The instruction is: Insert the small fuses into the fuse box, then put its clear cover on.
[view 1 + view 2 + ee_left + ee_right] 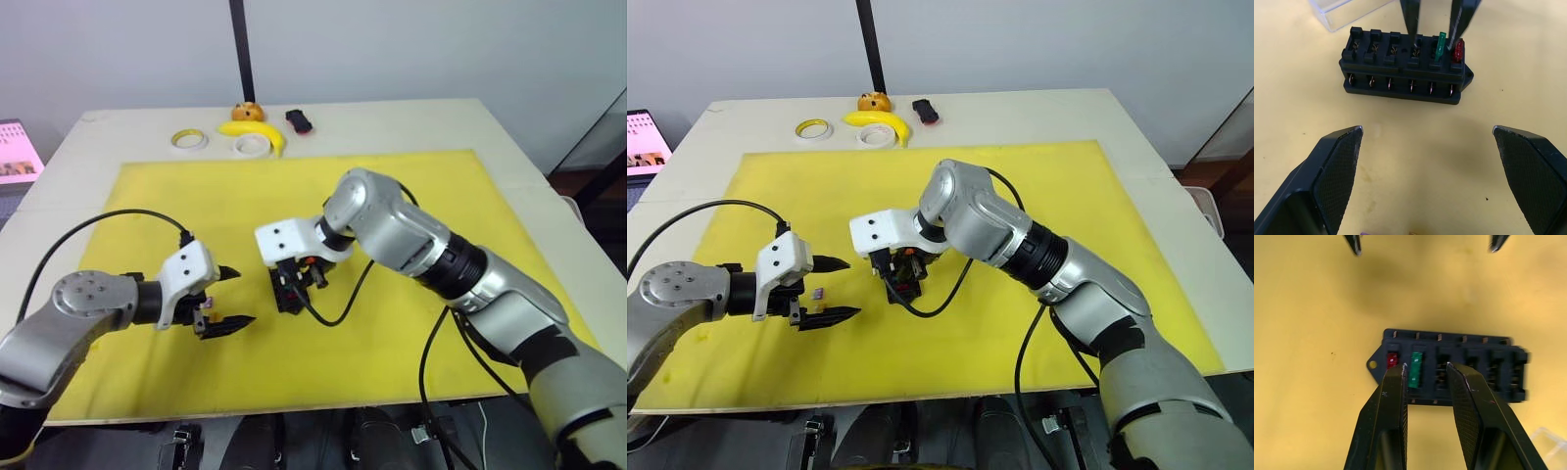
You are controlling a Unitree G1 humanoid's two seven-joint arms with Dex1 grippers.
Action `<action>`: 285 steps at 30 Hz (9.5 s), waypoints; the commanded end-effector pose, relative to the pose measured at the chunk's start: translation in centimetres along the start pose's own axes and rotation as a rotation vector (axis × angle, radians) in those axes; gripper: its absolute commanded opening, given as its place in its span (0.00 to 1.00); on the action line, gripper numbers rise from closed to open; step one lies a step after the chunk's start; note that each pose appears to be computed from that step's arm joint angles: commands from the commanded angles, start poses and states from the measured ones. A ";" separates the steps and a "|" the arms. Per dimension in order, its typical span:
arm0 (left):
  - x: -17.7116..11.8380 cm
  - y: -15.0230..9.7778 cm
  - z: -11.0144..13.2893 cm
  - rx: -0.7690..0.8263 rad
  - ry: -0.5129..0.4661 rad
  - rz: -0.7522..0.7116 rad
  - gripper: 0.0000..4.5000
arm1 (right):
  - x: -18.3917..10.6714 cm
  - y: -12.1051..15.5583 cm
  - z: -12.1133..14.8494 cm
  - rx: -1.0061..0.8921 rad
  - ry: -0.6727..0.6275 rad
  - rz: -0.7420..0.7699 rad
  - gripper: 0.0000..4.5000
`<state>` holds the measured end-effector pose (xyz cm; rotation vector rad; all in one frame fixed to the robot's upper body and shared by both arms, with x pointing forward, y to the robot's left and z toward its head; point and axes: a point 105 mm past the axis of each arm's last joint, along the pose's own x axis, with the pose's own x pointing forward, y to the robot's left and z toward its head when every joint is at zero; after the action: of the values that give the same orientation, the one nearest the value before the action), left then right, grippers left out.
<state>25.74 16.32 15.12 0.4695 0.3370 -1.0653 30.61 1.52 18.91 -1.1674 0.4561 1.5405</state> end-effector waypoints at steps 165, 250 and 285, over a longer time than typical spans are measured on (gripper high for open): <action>-5.2 1.3 -10.5 -0.989 -0.049 -0.125 0.35 | -9.7 1.0 -2.4 0.030 -0.538 -0.398 1.00; -2.4 1.4 6.0 -0.266 -0.327 -0.151 0.43 | -6.0 1.7 1.0 0.324 -0.613 -0.188 0.00; 0.7 -0.8 0.9 -0.047 -0.059 -0.093 0.99 | -1.2 -0.3 -0.2 0.047 -0.149 -0.080 0.00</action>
<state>25.53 15.31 14.72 0.3469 0.3741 -1.1467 30.82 0.39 18.55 -0.9787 0.3938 1.5325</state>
